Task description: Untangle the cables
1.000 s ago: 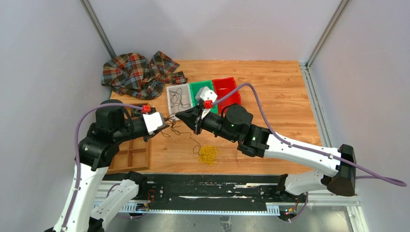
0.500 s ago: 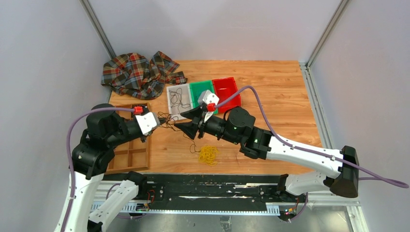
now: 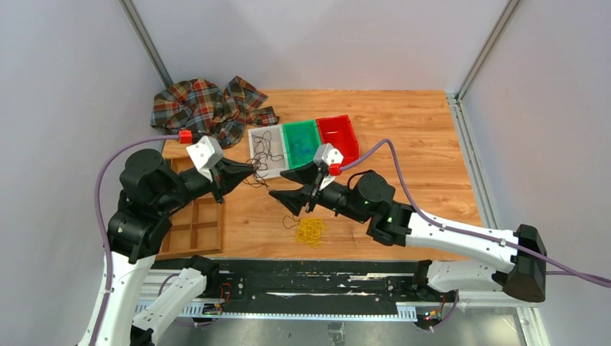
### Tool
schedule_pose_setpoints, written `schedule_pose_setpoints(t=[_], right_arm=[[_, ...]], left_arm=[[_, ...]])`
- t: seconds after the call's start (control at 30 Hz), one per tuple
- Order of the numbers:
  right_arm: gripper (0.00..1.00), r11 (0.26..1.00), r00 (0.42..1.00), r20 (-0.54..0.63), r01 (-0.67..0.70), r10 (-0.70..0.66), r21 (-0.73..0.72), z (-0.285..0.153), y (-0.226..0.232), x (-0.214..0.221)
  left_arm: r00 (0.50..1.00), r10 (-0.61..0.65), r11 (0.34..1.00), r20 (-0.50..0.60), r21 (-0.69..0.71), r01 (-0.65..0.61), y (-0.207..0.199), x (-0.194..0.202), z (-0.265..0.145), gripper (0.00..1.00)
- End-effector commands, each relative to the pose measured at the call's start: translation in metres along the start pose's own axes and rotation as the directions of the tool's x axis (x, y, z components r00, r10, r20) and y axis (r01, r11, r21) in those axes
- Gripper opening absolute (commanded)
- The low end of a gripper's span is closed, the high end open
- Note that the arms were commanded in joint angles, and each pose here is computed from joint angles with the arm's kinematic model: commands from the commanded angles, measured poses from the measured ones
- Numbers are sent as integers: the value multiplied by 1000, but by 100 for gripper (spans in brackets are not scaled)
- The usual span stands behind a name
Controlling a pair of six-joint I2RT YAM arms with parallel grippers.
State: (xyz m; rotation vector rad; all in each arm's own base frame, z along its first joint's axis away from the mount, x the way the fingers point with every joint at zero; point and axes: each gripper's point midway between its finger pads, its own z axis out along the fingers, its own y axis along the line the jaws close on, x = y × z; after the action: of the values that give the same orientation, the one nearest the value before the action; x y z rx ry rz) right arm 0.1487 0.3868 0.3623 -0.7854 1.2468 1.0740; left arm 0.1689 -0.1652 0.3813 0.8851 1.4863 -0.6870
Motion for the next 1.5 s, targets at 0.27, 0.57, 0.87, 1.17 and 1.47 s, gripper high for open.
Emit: schedule_pose_setpoints(t=[0.27,0.57,0.87,1.17,1.47], right_arm=[[42,993,994,85,53,-62,102,38,-22,-12],[1,974,985,145,58,-91,219,30,-42,-31],[1,944,984,144,56,-108,326,-4,-61,-48],[1,918,982,106,102,-154,382,-29,-77,-68],[1,960,991,63,100,-120,262,-16,-57,-62]], left_arm=[[984,-167,981,54,-89,172,10,-13,0,1],[981,-193,975,5,-108,192,10,0,-1,1],[987,-140,926,-85,-364,100,59,30,-10,6],[994,-8,973,-112,-228,-18,35,31,-13,1],[996,59,997,-67,-45,-62,2,3,-15,76]])
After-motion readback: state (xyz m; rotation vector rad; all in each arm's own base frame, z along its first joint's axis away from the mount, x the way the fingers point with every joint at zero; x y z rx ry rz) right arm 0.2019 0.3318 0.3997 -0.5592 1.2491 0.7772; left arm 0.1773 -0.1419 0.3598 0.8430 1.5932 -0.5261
